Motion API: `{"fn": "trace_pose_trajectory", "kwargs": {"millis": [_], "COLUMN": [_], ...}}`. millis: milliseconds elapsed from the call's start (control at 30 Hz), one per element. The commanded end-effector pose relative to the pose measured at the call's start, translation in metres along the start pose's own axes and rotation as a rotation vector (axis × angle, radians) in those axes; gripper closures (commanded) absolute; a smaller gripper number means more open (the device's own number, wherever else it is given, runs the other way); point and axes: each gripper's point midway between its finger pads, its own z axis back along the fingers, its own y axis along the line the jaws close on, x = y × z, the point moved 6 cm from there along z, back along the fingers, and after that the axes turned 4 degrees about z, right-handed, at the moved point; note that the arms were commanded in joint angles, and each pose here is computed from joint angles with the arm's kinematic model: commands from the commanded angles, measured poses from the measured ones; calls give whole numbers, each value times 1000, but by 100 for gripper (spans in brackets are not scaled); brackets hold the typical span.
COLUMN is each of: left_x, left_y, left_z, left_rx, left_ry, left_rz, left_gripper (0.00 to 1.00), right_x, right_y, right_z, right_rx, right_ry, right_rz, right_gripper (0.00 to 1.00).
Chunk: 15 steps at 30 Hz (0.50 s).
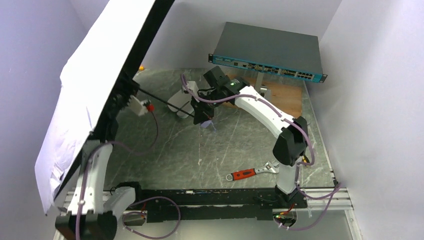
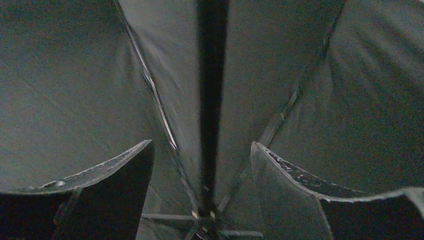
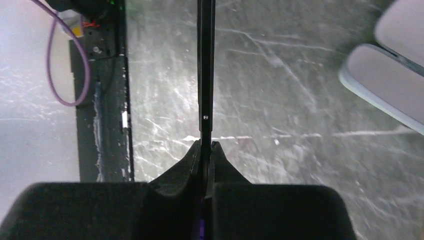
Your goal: Open the umbrella
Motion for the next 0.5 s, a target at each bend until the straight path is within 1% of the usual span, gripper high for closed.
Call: {"fn": "trace_pose_trajectory", "kwargs": {"millis": [0,133,267,333,367,400,467], "left_x": [78,135,176,195,204,215,233], "left_y": [-57,-77,-80,-78,-80,-81,-88], "left_z": [15,34,53,59,60,62,63], "left_rx": [-152,-221,-283,-310,-341,-364,-433], "left_ry": [-312,-536,-723,-797,-815,-846,-870], "left_rz": [-3,60,149,187,209,207,200], "left_gripper": [23,21,20,20,20,21,22], "right_x": [22,20,9,2,-1,-4,-5], "right_y": [0,-11,-18,-22,-24,-26,-30], "right_z": [-20,-37,-53,-60,-62,-65,-69], "right_rx": [132,155,182,180,181,178,166], "right_ry": [-106,-125,-117,-109,-106,-105,-108], "right_rz": [16,17,24,18,25,21,21], "right_gripper": [100,100,100,100,100,100,100]}}
